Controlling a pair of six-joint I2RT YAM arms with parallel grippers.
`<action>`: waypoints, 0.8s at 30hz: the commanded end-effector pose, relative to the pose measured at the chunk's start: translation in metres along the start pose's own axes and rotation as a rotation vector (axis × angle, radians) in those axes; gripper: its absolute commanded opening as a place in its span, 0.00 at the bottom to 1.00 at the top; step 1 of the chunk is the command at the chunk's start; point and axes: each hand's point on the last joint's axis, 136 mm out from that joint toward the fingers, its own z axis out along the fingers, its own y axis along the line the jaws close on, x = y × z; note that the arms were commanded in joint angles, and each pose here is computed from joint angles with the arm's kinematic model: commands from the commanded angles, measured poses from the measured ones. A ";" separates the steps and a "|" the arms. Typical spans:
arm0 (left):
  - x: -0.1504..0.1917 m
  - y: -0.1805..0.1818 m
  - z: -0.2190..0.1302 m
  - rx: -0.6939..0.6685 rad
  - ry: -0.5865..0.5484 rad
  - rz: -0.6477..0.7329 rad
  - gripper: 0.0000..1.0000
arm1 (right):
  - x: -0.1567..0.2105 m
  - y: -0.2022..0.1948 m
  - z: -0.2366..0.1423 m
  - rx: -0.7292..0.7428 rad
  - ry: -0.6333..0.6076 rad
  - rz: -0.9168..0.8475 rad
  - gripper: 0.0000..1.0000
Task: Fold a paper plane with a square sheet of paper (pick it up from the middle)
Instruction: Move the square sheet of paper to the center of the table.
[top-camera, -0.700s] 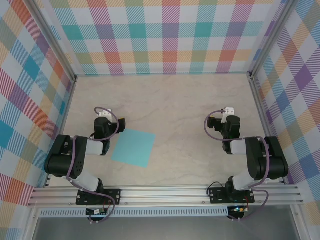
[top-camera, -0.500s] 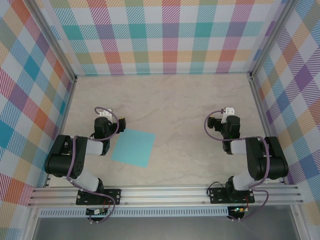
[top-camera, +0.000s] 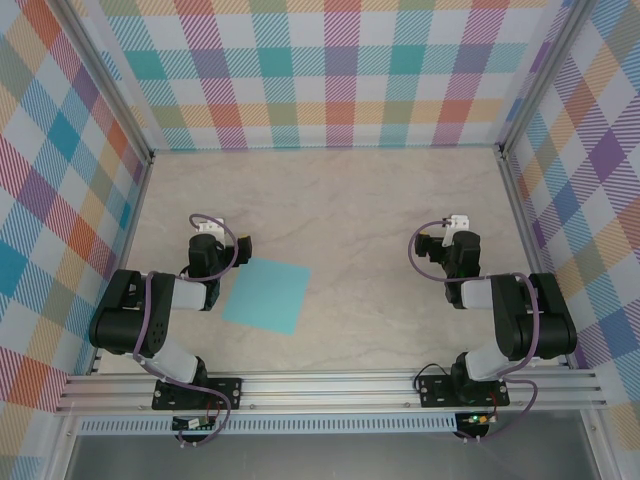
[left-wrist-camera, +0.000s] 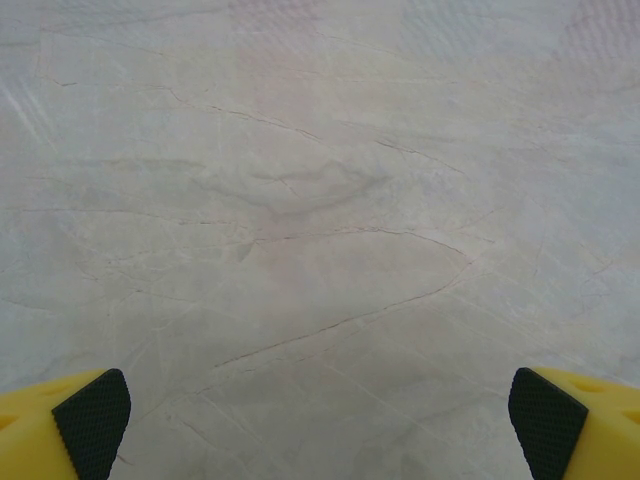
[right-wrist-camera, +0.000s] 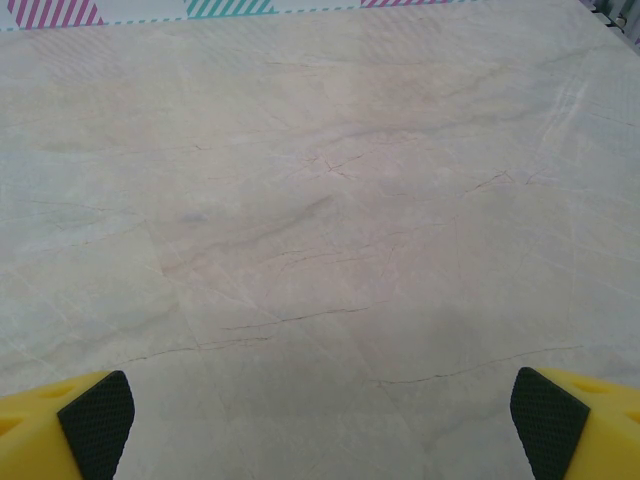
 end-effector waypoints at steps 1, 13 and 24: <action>-0.012 0.003 0.001 0.002 -0.026 -0.002 1.00 | -0.019 -0.002 0.002 0.002 -0.057 0.018 1.00; -0.012 0.003 0.001 0.003 -0.026 -0.001 1.00 | -0.018 -0.002 0.002 0.002 -0.056 0.019 1.00; -0.011 0.004 0.001 0.000 -0.024 -0.002 1.00 | -0.017 0.015 0.004 -0.130 -0.032 -0.007 1.00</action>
